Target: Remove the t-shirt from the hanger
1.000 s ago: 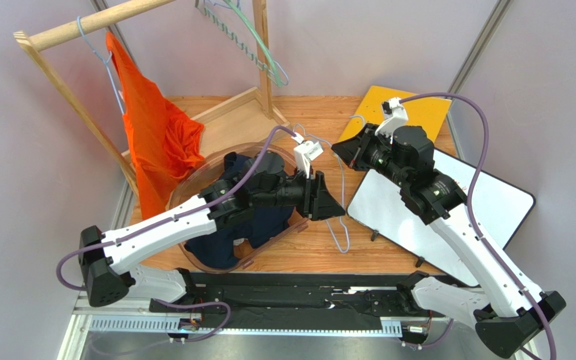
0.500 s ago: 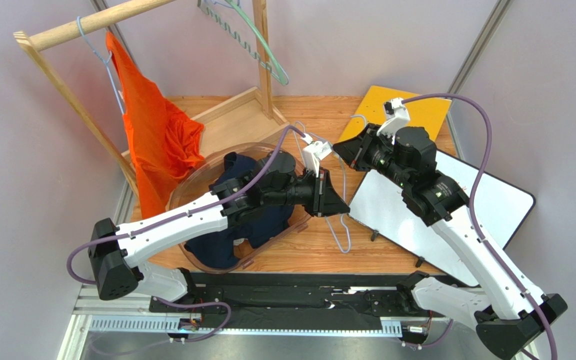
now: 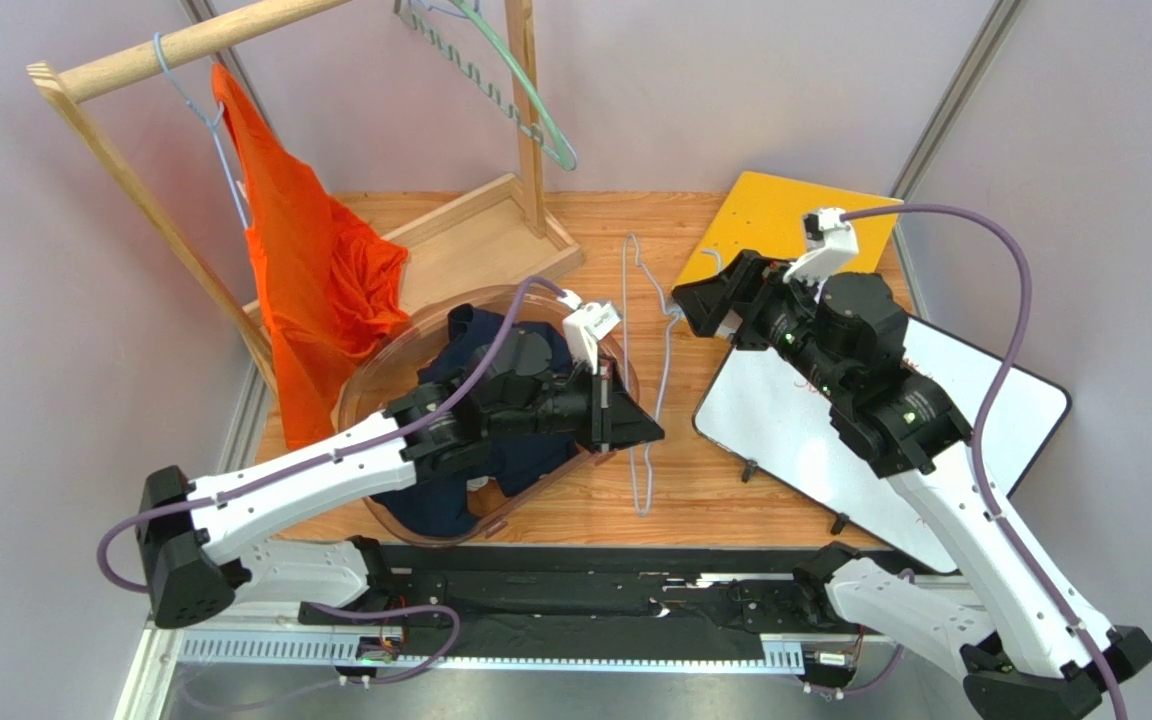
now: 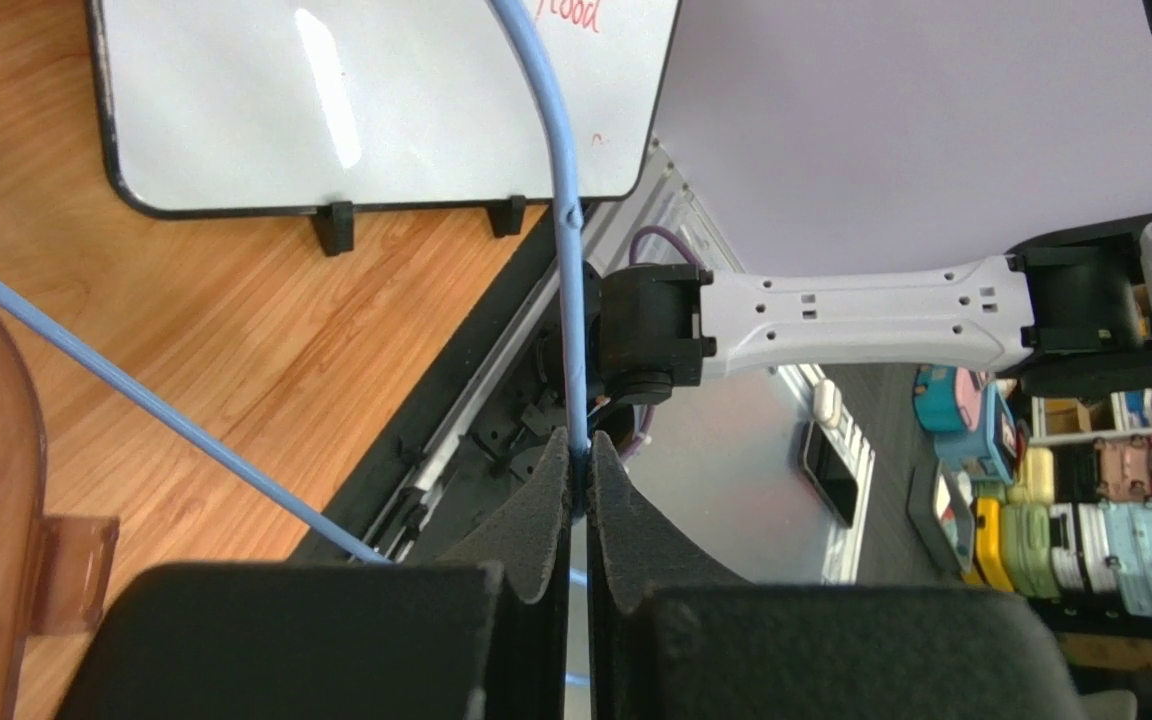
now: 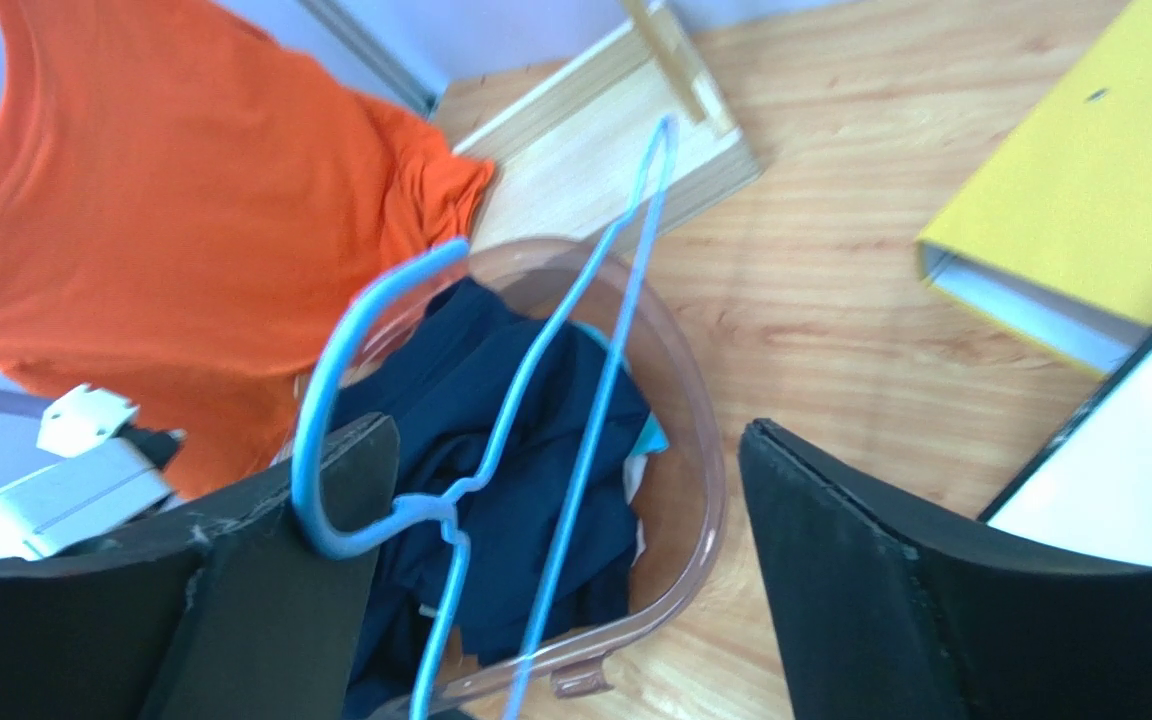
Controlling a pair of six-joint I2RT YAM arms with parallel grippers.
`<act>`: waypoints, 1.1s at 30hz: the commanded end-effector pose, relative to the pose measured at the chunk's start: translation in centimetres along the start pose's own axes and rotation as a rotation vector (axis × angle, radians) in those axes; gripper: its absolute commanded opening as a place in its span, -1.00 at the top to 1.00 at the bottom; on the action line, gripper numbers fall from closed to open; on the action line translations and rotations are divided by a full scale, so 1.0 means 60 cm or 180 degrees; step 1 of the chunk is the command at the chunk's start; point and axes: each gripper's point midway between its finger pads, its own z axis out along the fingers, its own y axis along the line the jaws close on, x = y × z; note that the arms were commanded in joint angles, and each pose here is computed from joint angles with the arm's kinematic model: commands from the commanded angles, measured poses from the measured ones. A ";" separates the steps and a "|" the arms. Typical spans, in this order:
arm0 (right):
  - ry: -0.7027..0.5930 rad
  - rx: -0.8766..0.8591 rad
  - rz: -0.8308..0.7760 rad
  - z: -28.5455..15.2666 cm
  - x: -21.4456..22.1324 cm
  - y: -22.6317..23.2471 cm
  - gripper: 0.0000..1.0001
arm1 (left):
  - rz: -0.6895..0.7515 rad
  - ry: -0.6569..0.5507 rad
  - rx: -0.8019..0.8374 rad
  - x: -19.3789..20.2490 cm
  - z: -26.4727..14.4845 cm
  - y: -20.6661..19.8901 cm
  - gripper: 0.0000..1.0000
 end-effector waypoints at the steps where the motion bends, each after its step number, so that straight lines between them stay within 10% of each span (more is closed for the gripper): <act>1: -0.0431 0.0237 -0.0143 -0.038 -0.055 -0.016 -0.81 | -0.0015 -0.0390 -0.0023 -0.032 -0.051 -0.014 1.00; 33: -0.0471 0.0342 -0.0223 -0.034 -0.055 -0.030 -0.87 | -0.0247 -0.1671 -0.1549 -0.117 -0.292 0.130 1.00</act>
